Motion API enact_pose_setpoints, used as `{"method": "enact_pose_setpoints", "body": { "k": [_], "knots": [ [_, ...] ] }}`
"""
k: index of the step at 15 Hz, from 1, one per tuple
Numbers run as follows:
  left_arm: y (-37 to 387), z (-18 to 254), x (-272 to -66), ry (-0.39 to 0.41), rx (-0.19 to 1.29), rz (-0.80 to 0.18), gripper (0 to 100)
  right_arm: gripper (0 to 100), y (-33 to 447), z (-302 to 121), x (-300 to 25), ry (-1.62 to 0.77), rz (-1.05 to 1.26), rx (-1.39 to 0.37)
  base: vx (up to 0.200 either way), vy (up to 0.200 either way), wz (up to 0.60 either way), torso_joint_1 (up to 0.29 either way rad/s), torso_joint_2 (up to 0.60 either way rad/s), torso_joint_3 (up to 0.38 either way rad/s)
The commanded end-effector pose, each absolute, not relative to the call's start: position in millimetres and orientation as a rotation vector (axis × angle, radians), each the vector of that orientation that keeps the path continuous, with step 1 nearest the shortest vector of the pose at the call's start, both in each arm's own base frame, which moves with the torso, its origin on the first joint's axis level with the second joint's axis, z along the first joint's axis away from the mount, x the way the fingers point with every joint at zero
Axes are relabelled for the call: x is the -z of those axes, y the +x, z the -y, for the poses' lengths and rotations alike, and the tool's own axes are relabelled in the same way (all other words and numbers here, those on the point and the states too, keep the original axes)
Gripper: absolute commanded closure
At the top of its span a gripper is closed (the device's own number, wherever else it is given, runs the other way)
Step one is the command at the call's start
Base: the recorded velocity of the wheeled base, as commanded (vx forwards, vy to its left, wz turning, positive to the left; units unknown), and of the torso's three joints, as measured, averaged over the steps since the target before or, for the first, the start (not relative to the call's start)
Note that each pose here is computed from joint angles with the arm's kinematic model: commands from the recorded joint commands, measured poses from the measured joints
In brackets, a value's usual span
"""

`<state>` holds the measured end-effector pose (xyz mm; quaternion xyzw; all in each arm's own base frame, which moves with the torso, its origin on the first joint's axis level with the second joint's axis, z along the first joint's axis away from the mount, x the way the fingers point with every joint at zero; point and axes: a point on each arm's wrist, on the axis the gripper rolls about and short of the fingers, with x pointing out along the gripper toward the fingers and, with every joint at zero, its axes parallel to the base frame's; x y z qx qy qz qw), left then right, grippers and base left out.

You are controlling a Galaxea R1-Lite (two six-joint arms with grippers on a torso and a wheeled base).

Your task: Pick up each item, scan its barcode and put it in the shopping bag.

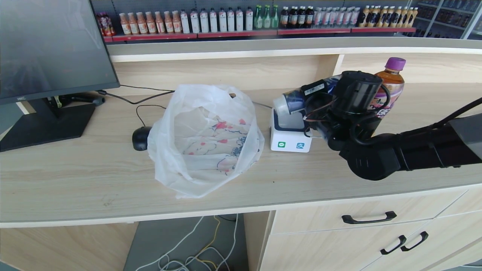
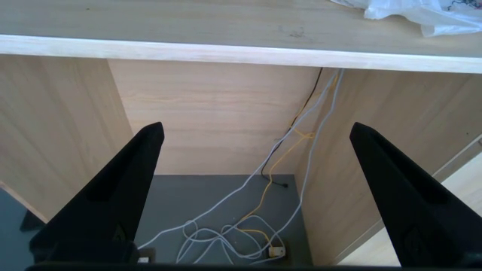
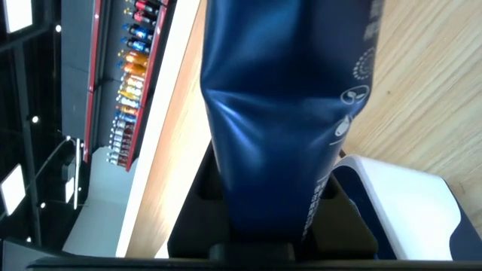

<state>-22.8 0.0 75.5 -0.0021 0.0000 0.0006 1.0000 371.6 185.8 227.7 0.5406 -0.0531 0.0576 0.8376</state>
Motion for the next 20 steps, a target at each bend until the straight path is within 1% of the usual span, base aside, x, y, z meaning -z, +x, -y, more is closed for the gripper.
{"method": "enact_pose_setpoints", "body": {
  "k": [1,4,9,12,14,16,19,20],
  "knots": [
    [-22.8,0.0,-75.5,-0.005,-0.002,0.0,0,100,366.7,-185.1,-237.3,1.156,0.134,-0.141,0.0,0.0,0.0,0.0,0.0,0.0],
    [-22.8,0.0,-75.5,-0.005,-0.002,0.0,0,100,347.7,-186.0,-262.8,1.158,0.171,-0.192,0.0,0.0,0.0,0.0,0.0,0.0],
    [-22.8,0.0,-75.5,-0.005,-0.002,0.0,0,100,314.3,-202.4,-288.9,1.103,0.192,-0.277,0.0,0.0,0.0,0.0,0.0,0.0],
    [-22.8,0.0,-75.5,-0.005,-0.002,0.0,0,100,300.3,-194.9,-309.3,0.973,0.268,-0.284,0.0,0.0,0.0,0.0,0.0,0.0],
    [-22.8,0.0,-75.5,-0.005,-0.002,0.0,0,100,288.9,-198.4,-317.0,0.829,0.363,-0.313,0.0,0.0,0.0,0.0,0.0,0.0],
    [-22.8,0.0,-75.5,-0.005,-0.002,0.0,0,100,275.1,-214.0,-315.6,0.656,0.404,-0.403,0.0,0.0,0.0,0.0,0.0,0.0],
    [-22.8,0.0,-75.5,-0.003,-0.002,0.0,0,100,271.9,-214.5,-294.3,0.365,0.469,-0.45,0.0,0.0,0.0,0.0,0.0,0.0],
    [-22.8,0.0,-75.5,-0.003,0.0,0.0,0,100,272.0,-212.8,-287.6,0.304,0.486,-0.465,0.0,0.0,0.0,0.0,0.0,0.0]
  ]
}}
